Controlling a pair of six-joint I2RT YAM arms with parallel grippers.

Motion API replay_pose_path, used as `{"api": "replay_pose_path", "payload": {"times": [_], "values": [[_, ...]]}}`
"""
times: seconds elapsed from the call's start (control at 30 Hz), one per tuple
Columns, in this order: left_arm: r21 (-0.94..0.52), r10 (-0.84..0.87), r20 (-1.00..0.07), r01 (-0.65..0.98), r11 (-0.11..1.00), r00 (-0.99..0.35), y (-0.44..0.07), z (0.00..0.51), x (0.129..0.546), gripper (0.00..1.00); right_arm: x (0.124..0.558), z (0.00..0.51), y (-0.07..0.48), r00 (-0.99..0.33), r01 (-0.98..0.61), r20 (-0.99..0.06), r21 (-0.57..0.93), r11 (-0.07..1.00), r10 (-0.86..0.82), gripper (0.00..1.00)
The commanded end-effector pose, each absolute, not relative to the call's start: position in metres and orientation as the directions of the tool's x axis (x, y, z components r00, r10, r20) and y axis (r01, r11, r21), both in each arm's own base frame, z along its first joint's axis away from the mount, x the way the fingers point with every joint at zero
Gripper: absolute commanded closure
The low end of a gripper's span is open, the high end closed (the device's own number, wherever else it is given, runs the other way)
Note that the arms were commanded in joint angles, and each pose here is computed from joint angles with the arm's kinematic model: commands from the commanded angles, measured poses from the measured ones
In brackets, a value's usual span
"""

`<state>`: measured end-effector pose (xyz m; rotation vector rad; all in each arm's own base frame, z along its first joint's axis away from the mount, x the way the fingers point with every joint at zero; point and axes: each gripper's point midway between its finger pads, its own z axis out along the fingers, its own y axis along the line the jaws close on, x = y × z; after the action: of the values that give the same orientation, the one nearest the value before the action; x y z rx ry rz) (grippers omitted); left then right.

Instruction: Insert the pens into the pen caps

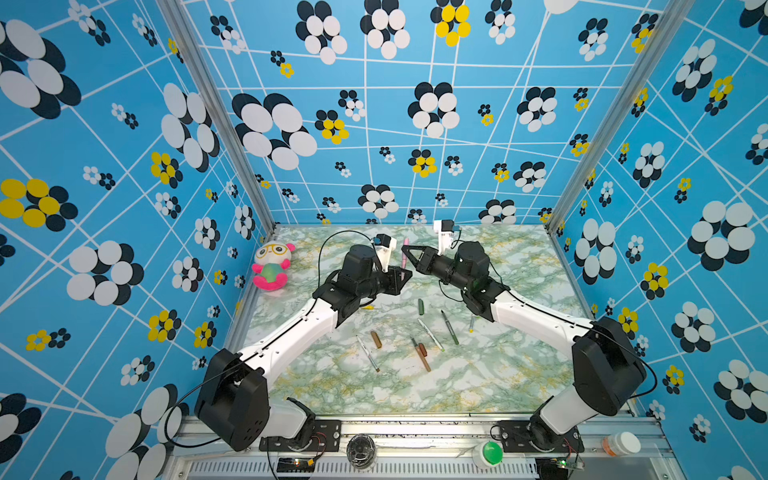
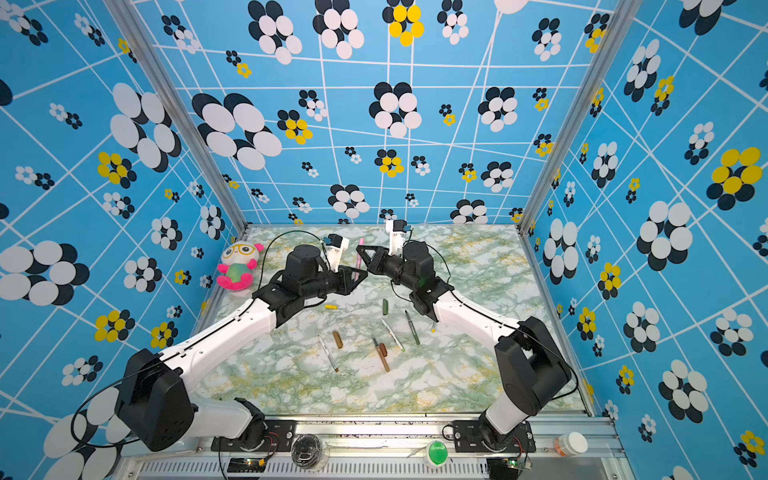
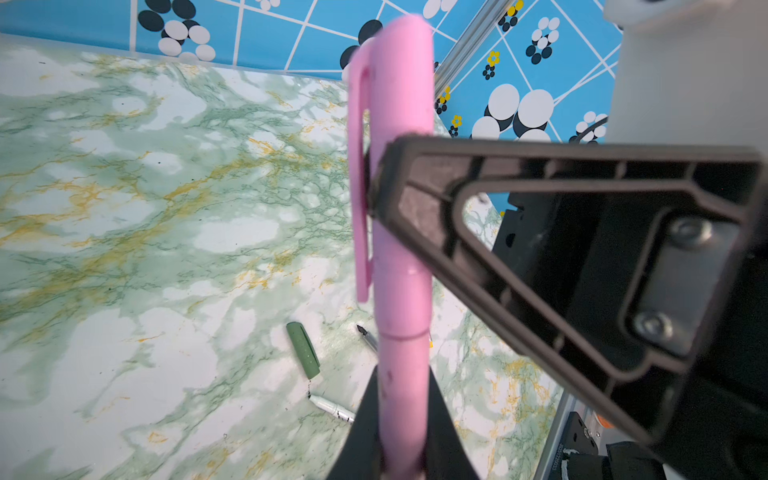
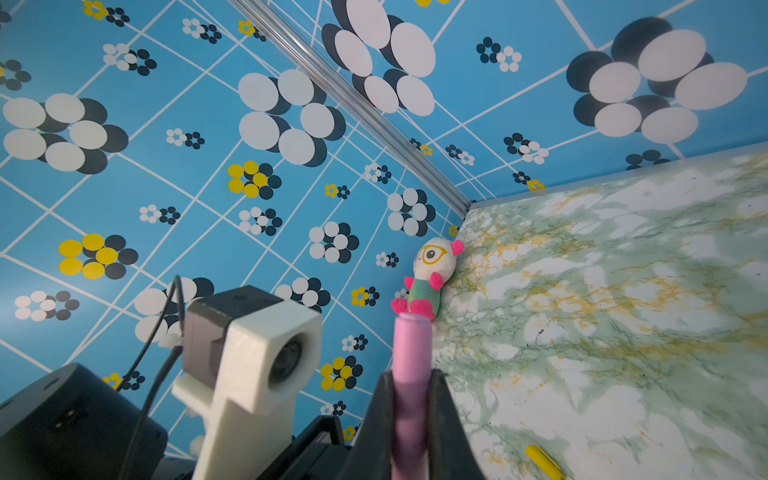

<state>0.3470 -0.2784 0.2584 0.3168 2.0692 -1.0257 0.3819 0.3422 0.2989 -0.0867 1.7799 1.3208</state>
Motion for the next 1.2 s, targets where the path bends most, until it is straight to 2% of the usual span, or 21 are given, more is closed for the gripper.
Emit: {"api": "replay_pose_path", "payload": {"times": [0.0,0.13,0.33,0.4,0.57,0.7,0.87,1.17], "values": [[-0.382,-0.334,-0.916,0.741,0.553,-0.223,-0.273,0.421,0.369,1.00,0.301,0.185,0.384,-0.876,-0.400,-0.477,0.804,0.439,0.076,1.00],[-0.402,-0.313,-0.911,0.744,0.534,-0.268,-0.278,0.406,0.366,1.00,0.307,0.200,0.380,-0.861,-0.415,-0.500,0.795,0.442,0.092,1.00],[-0.475,-0.279,-0.880,0.702,0.530,-0.385,-0.280,0.351,0.355,1.00,0.338,0.267,0.362,-0.795,-0.479,-0.586,0.765,0.431,0.156,1.00],[-0.502,-0.267,-0.864,0.684,0.528,-0.428,-0.280,0.331,0.349,1.00,0.346,0.287,0.355,-0.771,-0.500,-0.614,0.749,0.436,0.171,0.93],[-0.559,-0.248,-0.822,0.644,0.522,-0.513,-0.279,0.291,0.334,1.00,0.359,0.323,0.339,-0.715,-0.537,-0.673,0.703,0.466,0.192,0.65],[-0.588,-0.260,-0.801,0.626,0.512,-0.540,-0.278,0.280,0.329,1.00,0.357,0.325,0.331,-0.693,-0.543,-0.696,0.676,0.499,0.188,0.58],[-0.605,-0.272,-0.790,0.625,0.493,-0.550,-0.282,0.280,0.328,1.00,0.356,0.309,0.328,-0.709,-0.521,-0.683,0.675,0.523,0.175,0.58],[-0.627,-0.292,-0.775,0.624,0.467,-0.561,-0.290,0.281,0.334,1.00,0.349,0.291,0.341,-0.730,-0.521,-0.671,0.670,0.529,0.131,0.64]]}}
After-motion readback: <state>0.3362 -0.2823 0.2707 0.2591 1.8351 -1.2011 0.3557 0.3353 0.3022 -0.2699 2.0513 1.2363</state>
